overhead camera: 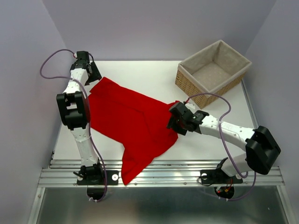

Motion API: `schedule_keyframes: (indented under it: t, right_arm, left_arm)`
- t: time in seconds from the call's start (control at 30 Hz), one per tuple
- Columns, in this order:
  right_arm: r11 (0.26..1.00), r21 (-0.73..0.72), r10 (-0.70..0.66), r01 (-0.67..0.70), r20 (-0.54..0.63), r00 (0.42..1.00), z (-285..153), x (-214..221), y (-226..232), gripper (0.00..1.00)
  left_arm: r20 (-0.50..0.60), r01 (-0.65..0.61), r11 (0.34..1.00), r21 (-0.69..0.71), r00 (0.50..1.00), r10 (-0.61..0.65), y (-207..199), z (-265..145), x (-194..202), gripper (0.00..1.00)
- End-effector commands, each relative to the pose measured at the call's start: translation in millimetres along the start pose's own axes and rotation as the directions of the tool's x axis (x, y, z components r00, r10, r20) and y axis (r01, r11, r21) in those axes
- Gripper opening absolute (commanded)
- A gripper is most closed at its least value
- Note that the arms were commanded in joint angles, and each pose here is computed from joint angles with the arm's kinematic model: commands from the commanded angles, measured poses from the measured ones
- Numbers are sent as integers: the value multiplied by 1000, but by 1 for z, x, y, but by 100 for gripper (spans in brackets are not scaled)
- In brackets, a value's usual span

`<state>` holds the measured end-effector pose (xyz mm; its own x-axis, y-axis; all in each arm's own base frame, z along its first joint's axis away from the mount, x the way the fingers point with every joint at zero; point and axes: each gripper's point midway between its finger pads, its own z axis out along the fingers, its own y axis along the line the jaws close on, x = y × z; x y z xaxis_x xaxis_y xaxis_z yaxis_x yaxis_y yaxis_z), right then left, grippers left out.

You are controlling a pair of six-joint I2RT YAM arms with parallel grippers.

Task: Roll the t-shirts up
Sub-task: Fold the T-shirt at the center of the board.

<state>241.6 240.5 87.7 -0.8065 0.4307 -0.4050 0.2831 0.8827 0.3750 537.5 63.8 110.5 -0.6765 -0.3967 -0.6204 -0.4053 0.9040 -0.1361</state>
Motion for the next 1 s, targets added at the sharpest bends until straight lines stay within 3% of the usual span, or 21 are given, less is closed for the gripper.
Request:
schedule_keyframes:
  t: [0.0, 0.17, 0.47, 0.67, 0.97]
  right_arm:
    - [999, 37, 14, -17, 96, 995, -13, -16, -15, 62]
    - [998, 57, -28, 19, 169, 985, -26, -34, -18, 60]
    - [988, 132, -112, 85, 208, 972, -3, -84, -5, 40]
    - [990, 113, -103, 83, 185, 977, 26, -115, 2, 43]
    - [994, 13, -113, 113, 117, 987, 53, -112, 26, 49]
  left_arm:
    - [98, 0, 999, 40, 995, -4, -9, -48, -35, 75]
    - [109, -48, 995, 87, 993, 38, -38, -62, -27, 75]
    - [5, -100, 969, 226, 995, 101, -97, -49, 34, 73]
    - [-51, -97, 970, 225, 993, 111, -93, -34, 56, 72]
    - [-133, -99, 980, 172, 983, 123, -80, -6, 84, 71]
